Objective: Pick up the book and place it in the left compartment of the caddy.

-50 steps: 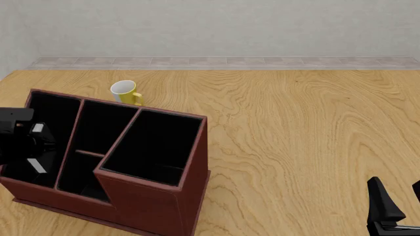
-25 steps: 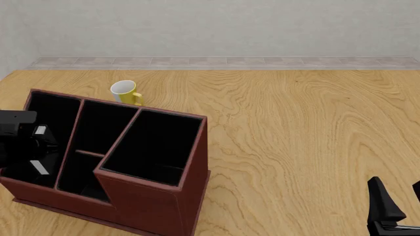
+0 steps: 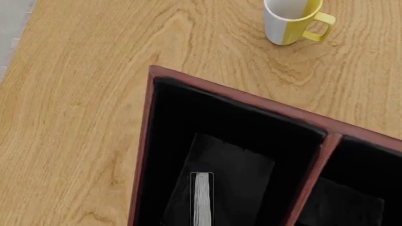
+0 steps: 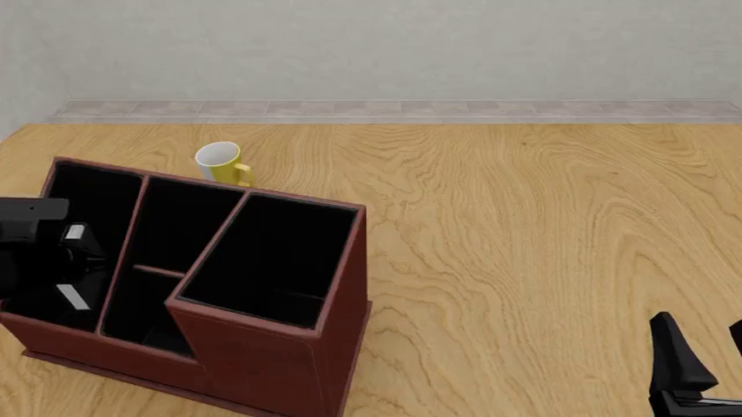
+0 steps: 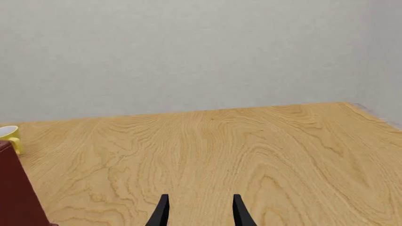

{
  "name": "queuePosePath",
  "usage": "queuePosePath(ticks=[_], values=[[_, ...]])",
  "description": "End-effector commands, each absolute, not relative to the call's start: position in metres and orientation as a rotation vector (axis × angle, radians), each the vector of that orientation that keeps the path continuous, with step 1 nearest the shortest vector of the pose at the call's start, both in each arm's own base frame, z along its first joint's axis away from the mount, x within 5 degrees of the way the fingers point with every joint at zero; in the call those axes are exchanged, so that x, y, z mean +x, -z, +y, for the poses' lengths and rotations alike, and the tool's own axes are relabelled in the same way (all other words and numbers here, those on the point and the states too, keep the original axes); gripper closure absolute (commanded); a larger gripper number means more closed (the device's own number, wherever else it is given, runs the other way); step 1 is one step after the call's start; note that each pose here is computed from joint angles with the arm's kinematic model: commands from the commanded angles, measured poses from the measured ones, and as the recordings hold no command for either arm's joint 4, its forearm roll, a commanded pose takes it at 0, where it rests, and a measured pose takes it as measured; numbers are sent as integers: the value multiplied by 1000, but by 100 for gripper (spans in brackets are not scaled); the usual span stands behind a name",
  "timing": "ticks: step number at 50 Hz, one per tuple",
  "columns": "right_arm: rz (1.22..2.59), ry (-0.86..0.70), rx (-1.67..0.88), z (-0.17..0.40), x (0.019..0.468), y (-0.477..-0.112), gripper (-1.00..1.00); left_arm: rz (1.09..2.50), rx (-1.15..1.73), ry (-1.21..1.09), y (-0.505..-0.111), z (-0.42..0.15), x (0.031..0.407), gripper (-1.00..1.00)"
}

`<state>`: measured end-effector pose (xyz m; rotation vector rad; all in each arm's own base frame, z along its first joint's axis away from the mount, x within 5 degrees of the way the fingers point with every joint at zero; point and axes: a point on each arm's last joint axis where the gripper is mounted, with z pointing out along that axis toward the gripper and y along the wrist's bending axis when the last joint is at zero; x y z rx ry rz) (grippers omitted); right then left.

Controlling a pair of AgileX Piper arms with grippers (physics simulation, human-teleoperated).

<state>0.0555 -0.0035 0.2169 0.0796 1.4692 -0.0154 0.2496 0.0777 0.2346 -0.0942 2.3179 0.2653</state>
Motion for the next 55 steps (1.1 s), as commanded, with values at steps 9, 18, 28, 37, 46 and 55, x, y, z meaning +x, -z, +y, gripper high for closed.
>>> queuePosePath(ticks=[9,18,28,37,46,55], values=[[1471,15,77,-3,56,-216,-100,2311,-75,-276,-233,79,254,100],[1471,15,77,-3,56,-216,-100,2312,-75,-282,-231,81,255,100],[1470,14,77,-3,56,-216,-100,2307,-69,-278,-232,79,255,100],[1470,15,77,-3,56,-215,-100,2314,-61,-273,-230,77,254,-100],[1469,15,79,-4,56,-217,-100,2314,-60,-273,-231,76,254,-100],[1469,15,80,-4,56,-217,-100,2314,-58,-271,-231,75,253,-100]])
